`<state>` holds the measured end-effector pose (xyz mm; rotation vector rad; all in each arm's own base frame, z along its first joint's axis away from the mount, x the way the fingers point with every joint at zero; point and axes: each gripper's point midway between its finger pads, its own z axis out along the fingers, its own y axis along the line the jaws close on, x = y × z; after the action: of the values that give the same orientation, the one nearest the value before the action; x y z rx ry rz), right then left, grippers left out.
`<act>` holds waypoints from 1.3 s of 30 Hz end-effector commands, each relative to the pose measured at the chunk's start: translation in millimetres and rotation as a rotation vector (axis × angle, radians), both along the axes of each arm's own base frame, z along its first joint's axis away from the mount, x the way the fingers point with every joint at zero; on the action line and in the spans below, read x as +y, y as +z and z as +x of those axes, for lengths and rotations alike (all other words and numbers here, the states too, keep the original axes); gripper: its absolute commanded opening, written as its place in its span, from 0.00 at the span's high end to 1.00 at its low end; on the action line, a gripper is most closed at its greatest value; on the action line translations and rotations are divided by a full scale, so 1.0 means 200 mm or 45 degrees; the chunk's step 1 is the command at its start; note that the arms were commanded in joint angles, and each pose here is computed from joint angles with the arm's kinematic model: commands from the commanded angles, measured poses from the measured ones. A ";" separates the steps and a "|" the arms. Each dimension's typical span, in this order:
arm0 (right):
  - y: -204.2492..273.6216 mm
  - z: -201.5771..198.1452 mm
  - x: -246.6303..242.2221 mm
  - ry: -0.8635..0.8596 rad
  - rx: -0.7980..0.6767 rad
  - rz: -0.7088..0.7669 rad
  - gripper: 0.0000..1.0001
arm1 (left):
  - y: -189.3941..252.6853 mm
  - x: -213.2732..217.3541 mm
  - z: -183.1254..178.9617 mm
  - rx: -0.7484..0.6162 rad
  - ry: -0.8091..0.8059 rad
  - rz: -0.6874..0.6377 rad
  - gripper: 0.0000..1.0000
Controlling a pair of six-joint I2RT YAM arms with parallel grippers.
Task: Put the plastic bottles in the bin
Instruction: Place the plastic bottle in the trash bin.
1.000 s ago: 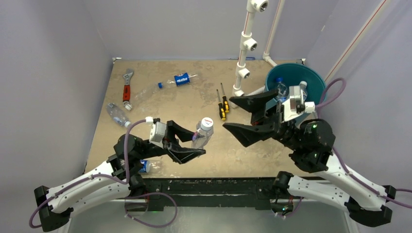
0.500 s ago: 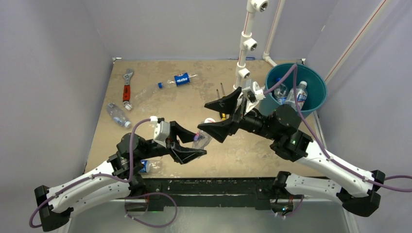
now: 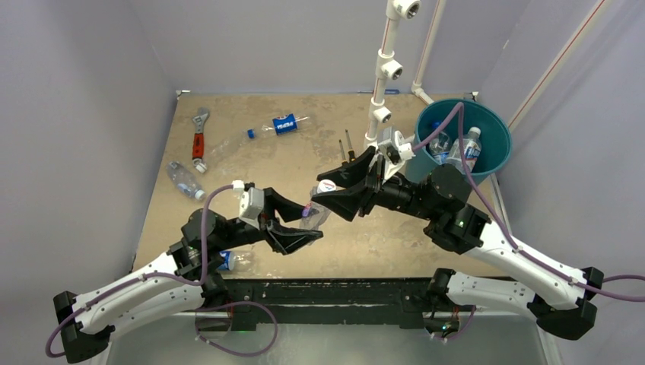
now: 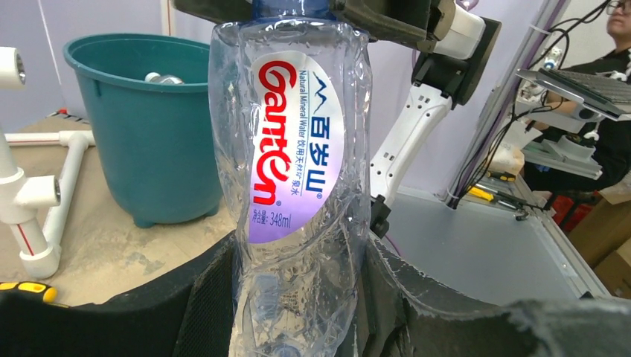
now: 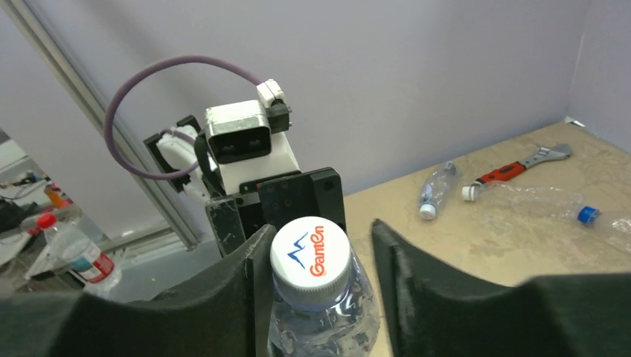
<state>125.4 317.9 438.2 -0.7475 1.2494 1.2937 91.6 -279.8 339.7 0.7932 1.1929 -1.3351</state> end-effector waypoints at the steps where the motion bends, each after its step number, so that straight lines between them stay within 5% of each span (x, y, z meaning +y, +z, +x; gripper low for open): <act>1: 0.04 -0.04 0.00 0.044 -0.011 0.035 0.54 | 0.11 0.03 -0.01 -0.050 0.013 -0.086 0.76; 4: 0.04 -0.04 0.00 0.055 -0.010 0.035 0.70 | 0.11 0.03 -0.01 -0.046 0.013 -0.087 0.76; 6: 0.04 -0.05 0.00 0.061 -0.015 0.031 1.00 | 0.10 0.03 0.00 -0.029 0.027 -0.077 0.72; 10: 0.05 -0.05 -0.03 0.035 -0.035 0.049 1.00 | 0.07 0.04 0.07 0.023 0.116 -0.025 0.41; 16: 0.14 0.02 -0.17 -0.156 -0.104 0.031 1.00 | 0.08 0.12 0.15 0.070 0.284 -0.038 0.10; 25: 0.30 0.19 -0.48 -0.598 -0.192 -0.068 1.00 | 0.07 0.28 0.26 0.085 0.534 -0.065 0.01; 32: 0.29 0.44 -0.91 -1.269 -0.083 -0.086 1.00 | -0.14 0.52 0.54 0.309 1.087 0.133 0.01; 39: 0.17 0.54 -0.96 -1.479 -0.039 -0.184 1.00 | -0.27 0.56 0.66 0.418 1.334 0.364 0.02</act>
<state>215.2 143.2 486.6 -0.1476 1.3531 0.4059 209.7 -188.0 290.0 0.1521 1.6510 -0.6021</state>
